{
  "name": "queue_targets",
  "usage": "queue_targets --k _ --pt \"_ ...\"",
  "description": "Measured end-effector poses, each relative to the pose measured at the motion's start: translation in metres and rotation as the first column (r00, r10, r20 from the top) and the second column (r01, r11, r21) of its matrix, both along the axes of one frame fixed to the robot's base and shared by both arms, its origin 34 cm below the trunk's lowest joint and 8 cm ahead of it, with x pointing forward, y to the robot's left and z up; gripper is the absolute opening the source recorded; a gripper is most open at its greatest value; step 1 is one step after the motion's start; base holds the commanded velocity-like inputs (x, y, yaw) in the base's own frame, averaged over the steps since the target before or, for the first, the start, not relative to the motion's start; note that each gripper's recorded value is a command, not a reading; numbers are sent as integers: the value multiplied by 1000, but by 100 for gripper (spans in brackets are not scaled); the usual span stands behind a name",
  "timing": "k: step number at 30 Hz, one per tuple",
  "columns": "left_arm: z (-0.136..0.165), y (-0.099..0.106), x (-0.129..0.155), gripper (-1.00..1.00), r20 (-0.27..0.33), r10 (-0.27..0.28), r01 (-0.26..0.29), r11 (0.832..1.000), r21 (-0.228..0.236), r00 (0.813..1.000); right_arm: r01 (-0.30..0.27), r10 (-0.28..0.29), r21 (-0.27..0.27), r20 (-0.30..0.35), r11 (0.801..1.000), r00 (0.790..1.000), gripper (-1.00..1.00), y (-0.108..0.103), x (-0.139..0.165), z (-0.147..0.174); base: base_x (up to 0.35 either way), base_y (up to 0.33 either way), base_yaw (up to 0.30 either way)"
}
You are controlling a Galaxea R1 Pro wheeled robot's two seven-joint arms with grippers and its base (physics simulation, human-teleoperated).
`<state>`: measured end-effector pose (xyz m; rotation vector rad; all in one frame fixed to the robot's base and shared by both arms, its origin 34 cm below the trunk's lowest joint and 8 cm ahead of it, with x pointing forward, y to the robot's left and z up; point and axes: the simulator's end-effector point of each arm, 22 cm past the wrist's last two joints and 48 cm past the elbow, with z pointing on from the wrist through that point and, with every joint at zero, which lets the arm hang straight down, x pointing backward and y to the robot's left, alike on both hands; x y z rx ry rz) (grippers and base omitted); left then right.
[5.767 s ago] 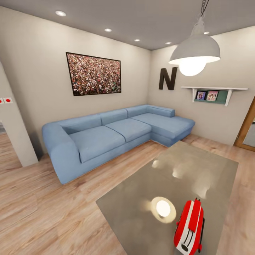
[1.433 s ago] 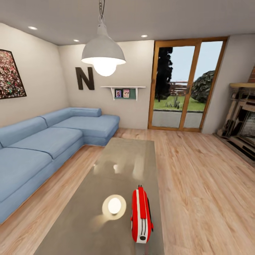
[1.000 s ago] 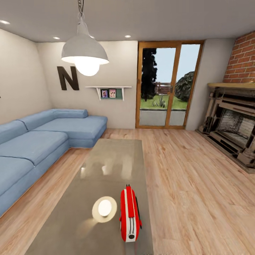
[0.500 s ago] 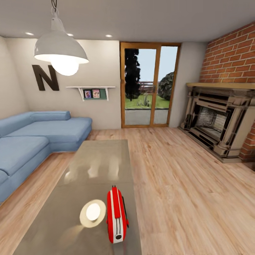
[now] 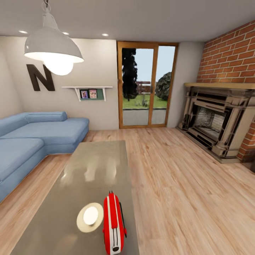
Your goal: Turn on the radio receiver that's on the table in the living room.
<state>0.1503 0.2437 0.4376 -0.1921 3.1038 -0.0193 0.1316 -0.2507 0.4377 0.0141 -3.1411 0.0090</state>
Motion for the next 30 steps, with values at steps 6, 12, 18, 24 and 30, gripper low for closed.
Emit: queue_targets --k 6,12,18,24,30 --pt "0 -1 1 100 2 1 -1 1000 0 1000 0 0 0 0 1000 1000 100 0 0 0 40 0 0" --pt "0 -1 1 100 2 1 -1 1000 0 1000 1 -1 0 1 1000 1000 100 0 0 0 0 0 0" --pt "0 -1 0 100 2 1 -1 1000 0 1000 1 -1 0 0 1000 1000 100 0 0 0 0 0 0" --pt "0 -1 0 100 2 1 -1 1000 -1 1000 2 -2 0 0 1000 1000 100 0 0 0 0 18 0" --pt "0 -1 0 100 1 1 -1 1000 0 1000 1 -1 0 0 1000 1000 100 0 0 0 0 242 0"
